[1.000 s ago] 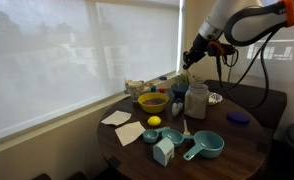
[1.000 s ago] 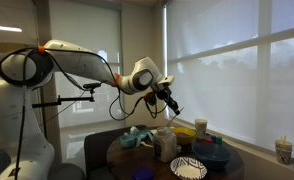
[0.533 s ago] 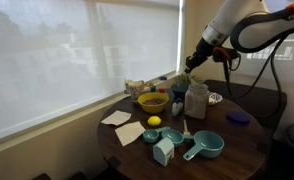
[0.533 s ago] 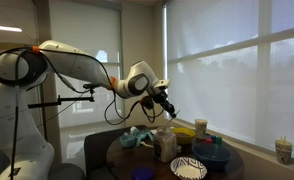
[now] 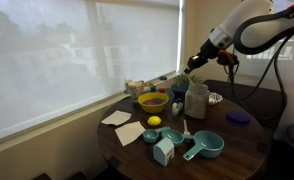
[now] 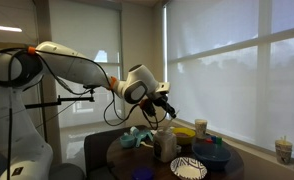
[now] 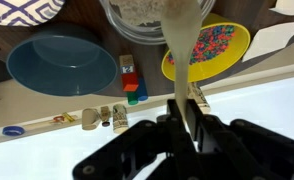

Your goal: Remove the spoon from the glass jar and put it on the table

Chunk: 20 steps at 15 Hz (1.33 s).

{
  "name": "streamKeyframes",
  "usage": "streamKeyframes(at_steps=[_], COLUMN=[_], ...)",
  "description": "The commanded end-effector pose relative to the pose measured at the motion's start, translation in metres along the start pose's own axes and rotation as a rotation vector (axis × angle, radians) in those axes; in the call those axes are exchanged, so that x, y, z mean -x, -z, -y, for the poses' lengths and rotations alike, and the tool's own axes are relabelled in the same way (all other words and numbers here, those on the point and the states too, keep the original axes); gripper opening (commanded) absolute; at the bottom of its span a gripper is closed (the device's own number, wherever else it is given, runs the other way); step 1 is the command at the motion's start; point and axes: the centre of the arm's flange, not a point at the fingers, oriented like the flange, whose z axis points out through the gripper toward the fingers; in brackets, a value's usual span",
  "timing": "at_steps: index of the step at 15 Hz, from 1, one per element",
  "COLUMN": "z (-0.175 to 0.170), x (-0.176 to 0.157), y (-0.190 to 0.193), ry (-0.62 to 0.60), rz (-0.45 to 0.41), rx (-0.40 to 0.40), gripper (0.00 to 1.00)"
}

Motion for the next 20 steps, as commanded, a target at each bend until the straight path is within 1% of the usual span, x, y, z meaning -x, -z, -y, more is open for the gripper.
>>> streamKeyframes(at_steps=[1, 7, 10, 12, 13, 14, 16, 17, 18, 19, 20], z=[-0.016, -0.034, -0.043, -0.049, -0.052, -0.055, -0.058, -0.058, -0.058, -0.059, -0.059], x=[0.006, 0.002, 0.000, -0.001, -0.001, -0.001, -0.001, -0.001, 0.000, 0.000, 0.000], y=[0.010, 0.021, 0.026, 0.027, 0.027, 0.027, 0.027, 0.027, 0.029, 0.030, 0.030], ry=[-0.033, -0.071, -0.082, -0.080, -0.086, -0.083, -0.083, -0.094, -0.083, -0.083, -0.096], rz=[-0.033, -0.049, -0.049, -0.062, -0.064, -0.072, -0.065, -0.080, -0.078, -0.070, -0.072], rx=[-0.097, -0.173, -0.197, -0.177, -0.203, -0.175, -0.205, -0.204, -0.222, -0.267, -0.296], gripper=[0.03, 0.03, 0.03, 0.03, 0.03, 0.03, 0.03, 0.03, 0.03, 0.03, 0.03])
